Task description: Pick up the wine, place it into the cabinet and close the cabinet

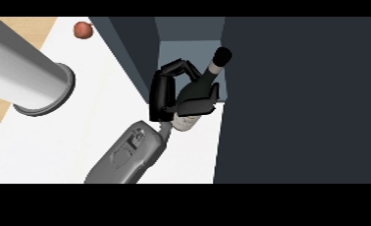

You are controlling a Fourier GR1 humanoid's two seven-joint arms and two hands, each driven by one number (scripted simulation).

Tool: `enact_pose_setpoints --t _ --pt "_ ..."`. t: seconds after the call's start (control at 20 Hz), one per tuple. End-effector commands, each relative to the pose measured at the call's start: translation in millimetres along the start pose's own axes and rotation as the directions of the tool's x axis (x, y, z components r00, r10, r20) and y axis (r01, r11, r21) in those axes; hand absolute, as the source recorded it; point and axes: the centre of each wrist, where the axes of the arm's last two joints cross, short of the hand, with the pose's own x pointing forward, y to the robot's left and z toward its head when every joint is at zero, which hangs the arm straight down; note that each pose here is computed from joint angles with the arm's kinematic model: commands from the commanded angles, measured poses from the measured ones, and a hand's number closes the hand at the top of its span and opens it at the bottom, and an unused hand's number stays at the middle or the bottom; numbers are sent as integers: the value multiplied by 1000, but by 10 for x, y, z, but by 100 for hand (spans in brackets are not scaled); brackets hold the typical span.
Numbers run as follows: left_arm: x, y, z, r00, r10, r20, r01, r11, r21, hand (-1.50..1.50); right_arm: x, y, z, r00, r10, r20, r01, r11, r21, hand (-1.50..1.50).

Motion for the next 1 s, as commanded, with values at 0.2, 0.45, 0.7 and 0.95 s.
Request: enact_pose_setpoints --t 0.2,0.45,0.7,0.95 --pt "-133 -30 -179 999 -33 10 32 997 72 150 194 14 219 998 -36 43 35 999 32 -150" --pt "-238 188 -125 1000 2 1 -2 997 77 150 224 15 199 998 -37 40 36 999 26 -150" --pt "-226 271 -443 1000 8 -28 -7 999 46 150 226 60 118 999 -45 24 44 998 35 -150" --pt "-257 230 -450 999 20 -48 -18 998 58 150 304 17 165 998 -53 47 51 998 44 -150"
